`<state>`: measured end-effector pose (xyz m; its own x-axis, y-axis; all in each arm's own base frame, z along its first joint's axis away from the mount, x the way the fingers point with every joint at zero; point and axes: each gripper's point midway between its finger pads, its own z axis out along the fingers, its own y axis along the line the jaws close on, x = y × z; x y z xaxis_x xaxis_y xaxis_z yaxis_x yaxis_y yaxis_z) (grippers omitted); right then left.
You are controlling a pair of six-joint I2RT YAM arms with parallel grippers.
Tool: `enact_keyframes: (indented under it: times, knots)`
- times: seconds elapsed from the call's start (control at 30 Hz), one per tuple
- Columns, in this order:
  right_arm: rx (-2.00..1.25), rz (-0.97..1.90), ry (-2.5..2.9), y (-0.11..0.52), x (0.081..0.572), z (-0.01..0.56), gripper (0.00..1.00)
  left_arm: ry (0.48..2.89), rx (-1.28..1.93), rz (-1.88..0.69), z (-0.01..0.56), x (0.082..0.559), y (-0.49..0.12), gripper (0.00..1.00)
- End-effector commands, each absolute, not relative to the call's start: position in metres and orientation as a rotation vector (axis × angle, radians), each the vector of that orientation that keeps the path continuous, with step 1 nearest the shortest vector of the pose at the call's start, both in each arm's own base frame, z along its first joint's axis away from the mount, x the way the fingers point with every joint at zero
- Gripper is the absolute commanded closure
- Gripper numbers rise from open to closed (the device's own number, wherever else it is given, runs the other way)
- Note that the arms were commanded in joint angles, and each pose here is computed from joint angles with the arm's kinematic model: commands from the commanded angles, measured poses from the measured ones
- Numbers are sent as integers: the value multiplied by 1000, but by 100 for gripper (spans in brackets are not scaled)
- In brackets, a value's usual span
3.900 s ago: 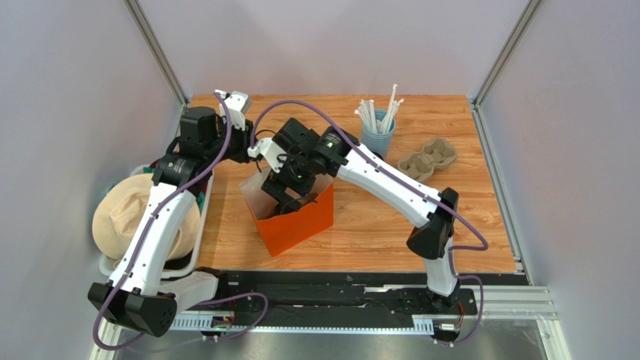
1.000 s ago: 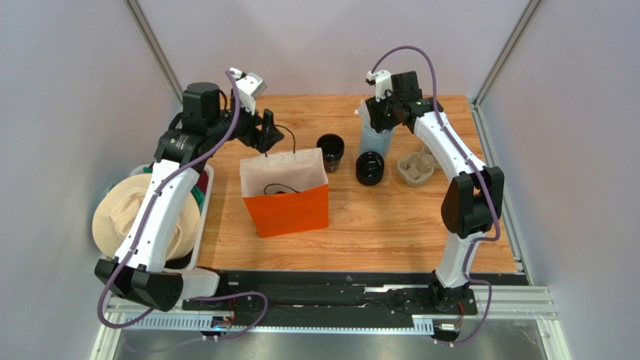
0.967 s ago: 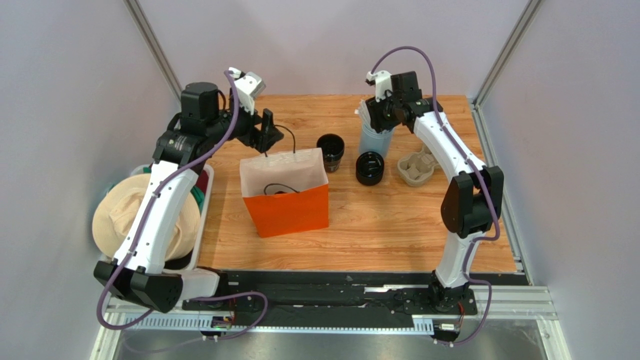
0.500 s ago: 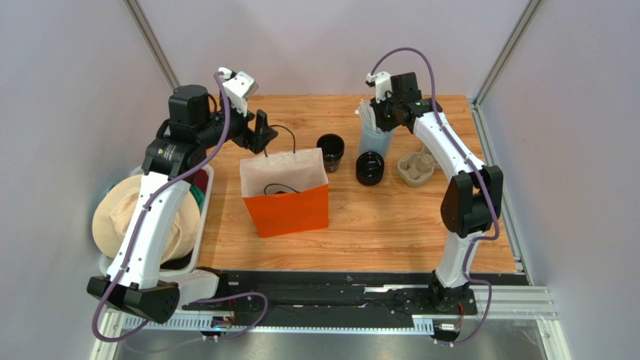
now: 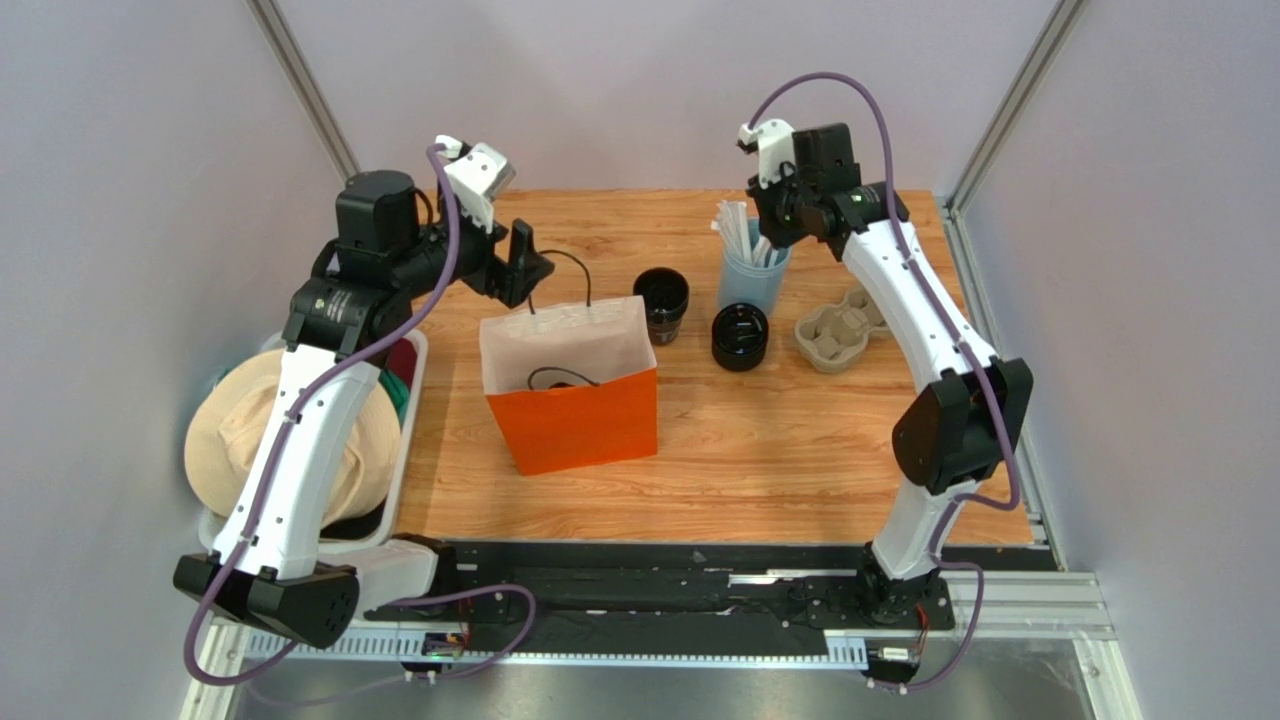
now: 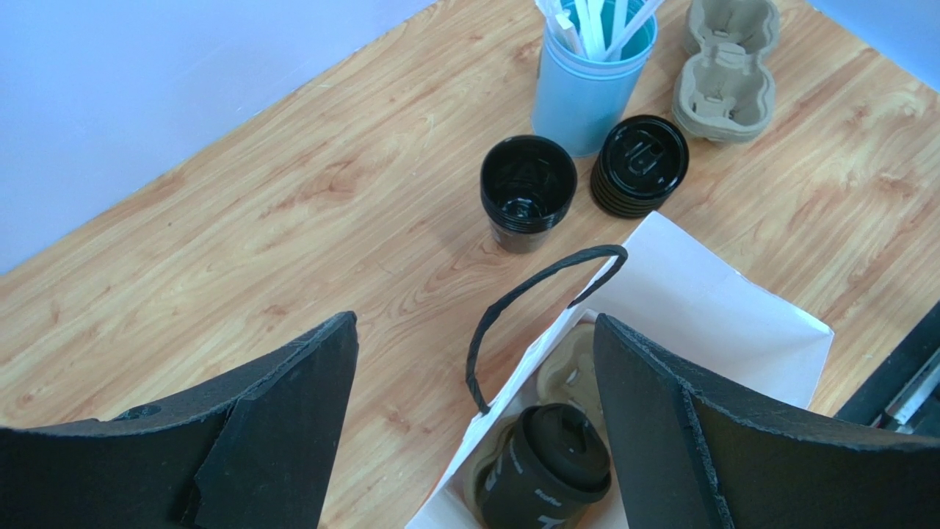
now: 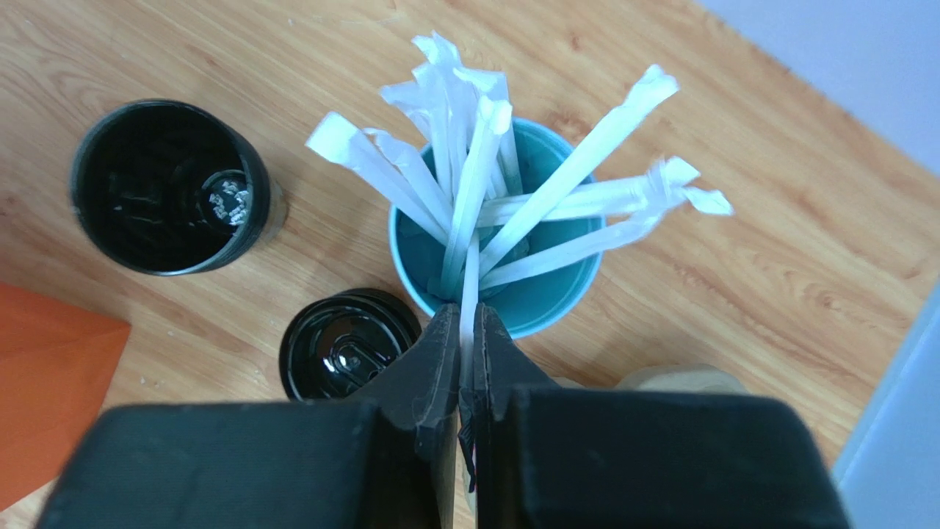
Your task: Pack the takeout coffee
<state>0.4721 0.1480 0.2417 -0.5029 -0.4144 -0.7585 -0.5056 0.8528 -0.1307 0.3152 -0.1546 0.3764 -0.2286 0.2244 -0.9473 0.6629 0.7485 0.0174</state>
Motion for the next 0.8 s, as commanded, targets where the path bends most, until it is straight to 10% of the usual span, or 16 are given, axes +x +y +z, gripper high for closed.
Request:
enact_keyframes:
  times: [0.0,0.77]
  knots:
    - [-673,94,2011,148,450,324,94,1752,698,-442,386,312,-149,13]
    - [-906,402,1608,220,283,479,92,1811,561,-296,382,319,-106,12]
